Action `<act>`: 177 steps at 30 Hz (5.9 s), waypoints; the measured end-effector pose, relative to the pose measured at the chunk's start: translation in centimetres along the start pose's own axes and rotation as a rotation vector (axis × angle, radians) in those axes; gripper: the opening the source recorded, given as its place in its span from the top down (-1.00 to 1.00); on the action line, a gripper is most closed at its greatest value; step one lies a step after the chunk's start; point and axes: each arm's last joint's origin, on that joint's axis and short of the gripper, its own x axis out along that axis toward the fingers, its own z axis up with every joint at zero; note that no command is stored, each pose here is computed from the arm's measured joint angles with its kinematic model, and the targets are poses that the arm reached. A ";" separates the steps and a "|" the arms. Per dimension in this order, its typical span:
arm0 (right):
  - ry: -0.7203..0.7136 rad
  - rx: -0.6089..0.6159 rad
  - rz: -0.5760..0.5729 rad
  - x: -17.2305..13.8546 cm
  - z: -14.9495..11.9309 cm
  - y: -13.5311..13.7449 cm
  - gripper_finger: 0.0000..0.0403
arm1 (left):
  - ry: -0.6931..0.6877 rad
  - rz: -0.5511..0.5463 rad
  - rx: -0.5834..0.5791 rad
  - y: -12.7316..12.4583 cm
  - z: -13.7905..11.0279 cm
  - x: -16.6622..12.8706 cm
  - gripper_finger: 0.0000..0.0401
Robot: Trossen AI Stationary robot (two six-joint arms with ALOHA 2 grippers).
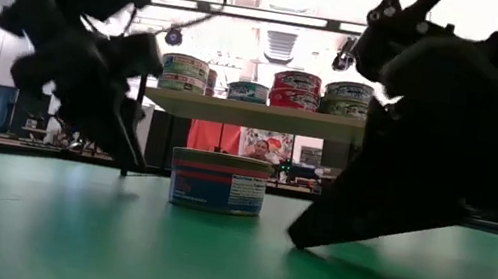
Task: Stack canned seafood by type on shelf
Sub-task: Put the blue pink tuna can on the shelf
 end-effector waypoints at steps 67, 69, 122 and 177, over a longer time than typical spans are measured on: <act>-0.424 0.169 -0.508 5.2 20.3 -8.2 -0.83 | -0.204 -0.123 0.069 2.0 6.4 -16.6 0.64; -0.447 0.203 -0.574 5.4 20.9 -9.5 -0.83 | -0.198 -0.070 0.127 2.8 7.2 -17.6 0.71; -0.405 0.322 -0.550 7.8 24.1 -17.1 -0.84 | -0.008 0.039 0.229 15.9 18.8 -10.4 0.81; -0.201 0.149 -0.540 7.9 22.3 -16.6 -0.98 | 0.083 0.040 0.339 17.5 17.7 -9.2 0.81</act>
